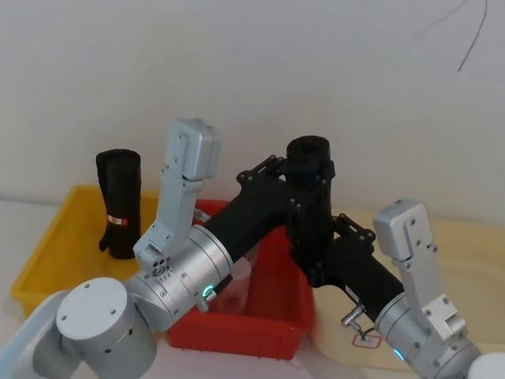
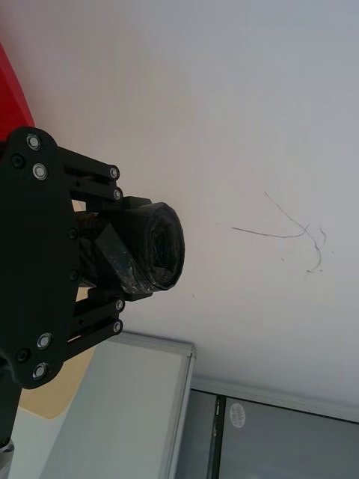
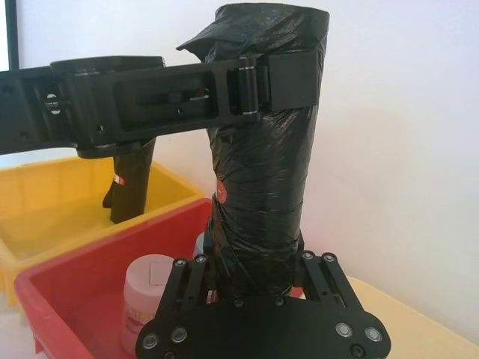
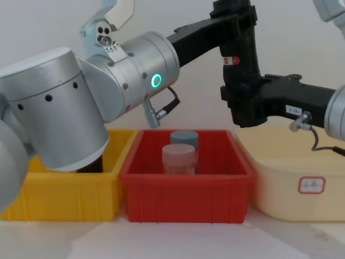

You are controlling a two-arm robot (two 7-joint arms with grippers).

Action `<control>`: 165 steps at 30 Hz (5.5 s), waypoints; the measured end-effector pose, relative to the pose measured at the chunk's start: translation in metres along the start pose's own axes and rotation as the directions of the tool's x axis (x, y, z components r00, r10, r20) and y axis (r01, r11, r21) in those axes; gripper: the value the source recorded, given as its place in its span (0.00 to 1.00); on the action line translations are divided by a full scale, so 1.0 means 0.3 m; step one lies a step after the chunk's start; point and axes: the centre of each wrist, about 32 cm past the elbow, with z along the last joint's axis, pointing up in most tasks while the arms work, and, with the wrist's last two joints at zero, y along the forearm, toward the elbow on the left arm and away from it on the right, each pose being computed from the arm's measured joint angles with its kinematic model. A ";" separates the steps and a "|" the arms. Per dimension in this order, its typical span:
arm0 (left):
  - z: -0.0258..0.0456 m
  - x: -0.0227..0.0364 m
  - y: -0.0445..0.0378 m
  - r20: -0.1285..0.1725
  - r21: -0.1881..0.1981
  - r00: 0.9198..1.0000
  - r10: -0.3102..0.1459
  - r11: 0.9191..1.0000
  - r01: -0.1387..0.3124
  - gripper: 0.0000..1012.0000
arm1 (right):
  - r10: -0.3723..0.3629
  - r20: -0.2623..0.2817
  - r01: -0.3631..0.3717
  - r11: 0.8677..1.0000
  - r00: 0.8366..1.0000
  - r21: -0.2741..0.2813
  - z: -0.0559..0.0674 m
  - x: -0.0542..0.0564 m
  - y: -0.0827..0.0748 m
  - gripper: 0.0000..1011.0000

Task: Pick up the garbage bag with the one hand and transfer it to the other hand.

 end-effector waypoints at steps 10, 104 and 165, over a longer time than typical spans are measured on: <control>0.000 0.000 0.000 0.000 0.001 1.000 0.000 1.000 0.000 0.69 | -0.003 -0.005 0.003 1.000 1.000 0.006 0.015 -0.003 -0.003 0.49; 0.046 0.020 0.088 0.110 0.019 0.984 0.138 0.990 -0.141 0.99 | -0.098 -0.093 0.107 0.990 0.991 0.092 0.176 0.020 -0.123 0.99; 0.154 0.065 0.317 0.263 -0.037 0.877 0.401 0.913 -0.406 0.99 | 0.129 -0.130 -0.156 0.963 0.983 -0.220 0.040 -0.132 0.113 0.99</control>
